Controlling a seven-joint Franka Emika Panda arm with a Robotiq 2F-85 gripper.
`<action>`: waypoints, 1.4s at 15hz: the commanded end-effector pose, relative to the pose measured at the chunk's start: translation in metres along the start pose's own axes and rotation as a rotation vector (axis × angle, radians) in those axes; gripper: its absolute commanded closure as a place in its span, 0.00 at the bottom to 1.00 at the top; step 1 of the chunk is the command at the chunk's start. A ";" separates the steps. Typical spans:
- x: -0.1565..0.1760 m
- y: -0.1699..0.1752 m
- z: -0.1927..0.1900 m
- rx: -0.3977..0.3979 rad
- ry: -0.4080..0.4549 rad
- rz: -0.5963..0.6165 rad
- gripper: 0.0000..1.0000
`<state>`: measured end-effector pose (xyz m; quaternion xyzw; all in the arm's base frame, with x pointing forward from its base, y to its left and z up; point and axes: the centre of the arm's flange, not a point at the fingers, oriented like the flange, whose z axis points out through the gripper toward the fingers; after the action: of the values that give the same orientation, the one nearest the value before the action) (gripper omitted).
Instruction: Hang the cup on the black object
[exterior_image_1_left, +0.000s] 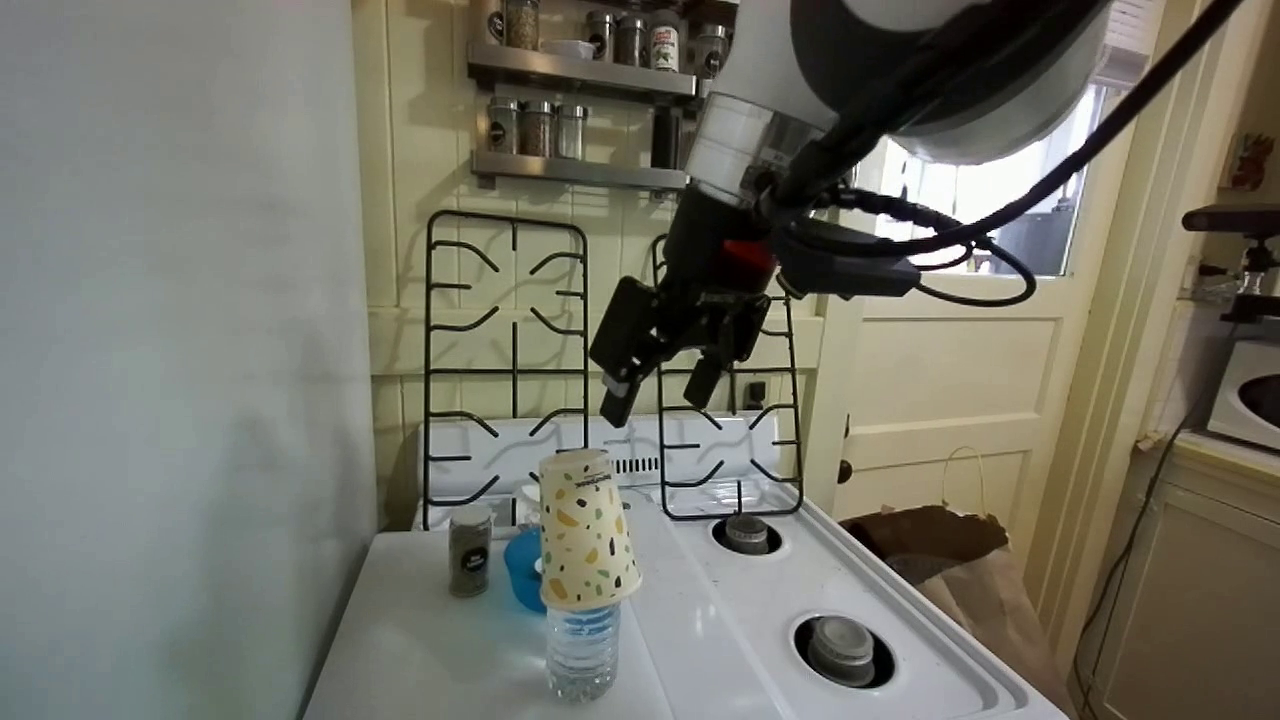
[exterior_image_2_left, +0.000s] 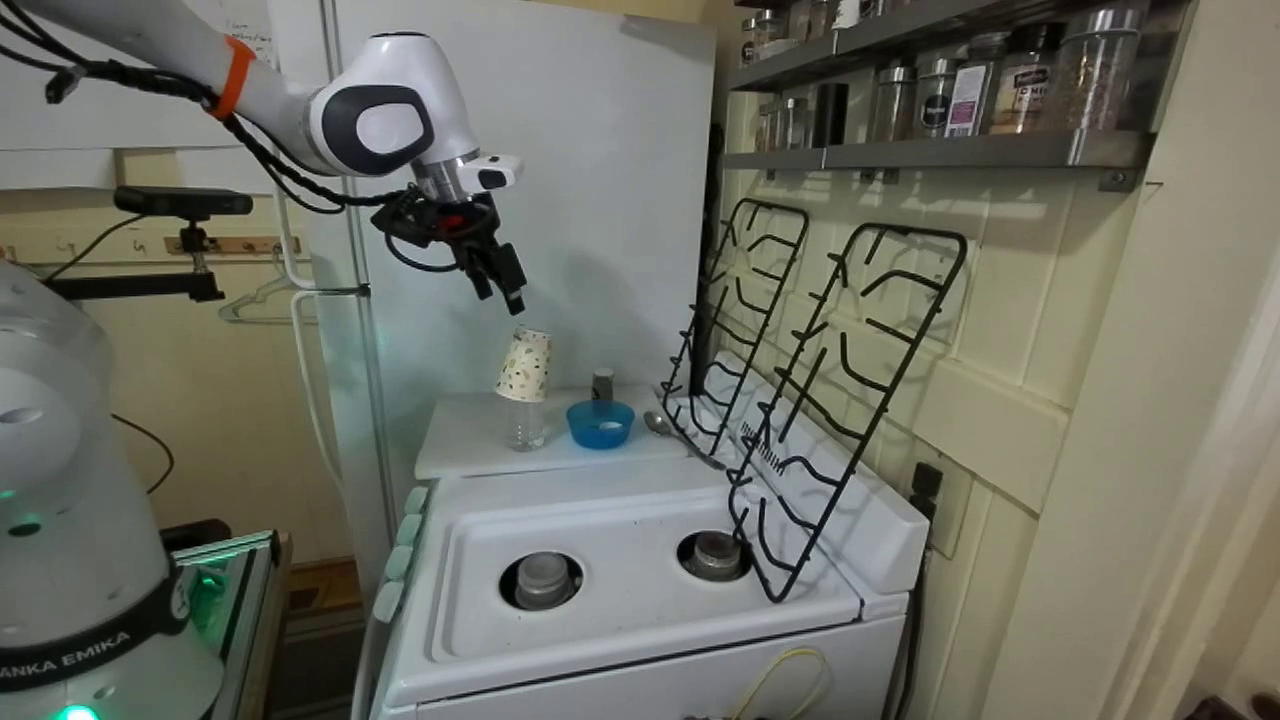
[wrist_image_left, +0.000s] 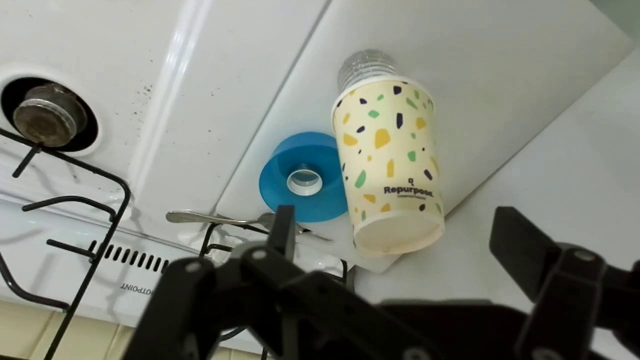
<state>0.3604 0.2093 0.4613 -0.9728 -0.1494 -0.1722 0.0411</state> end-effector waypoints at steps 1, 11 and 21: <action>0.017 -0.025 0.025 -0.006 0.012 0.027 0.00; 0.037 -0.035 0.068 -0.119 -0.032 0.098 0.00; 0.045 -0.051 0.088 -0.123 -0.052 0.090 0.25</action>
<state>0.4078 0.2719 0.4027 -0.9829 -0.1036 -0.1518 -0.0102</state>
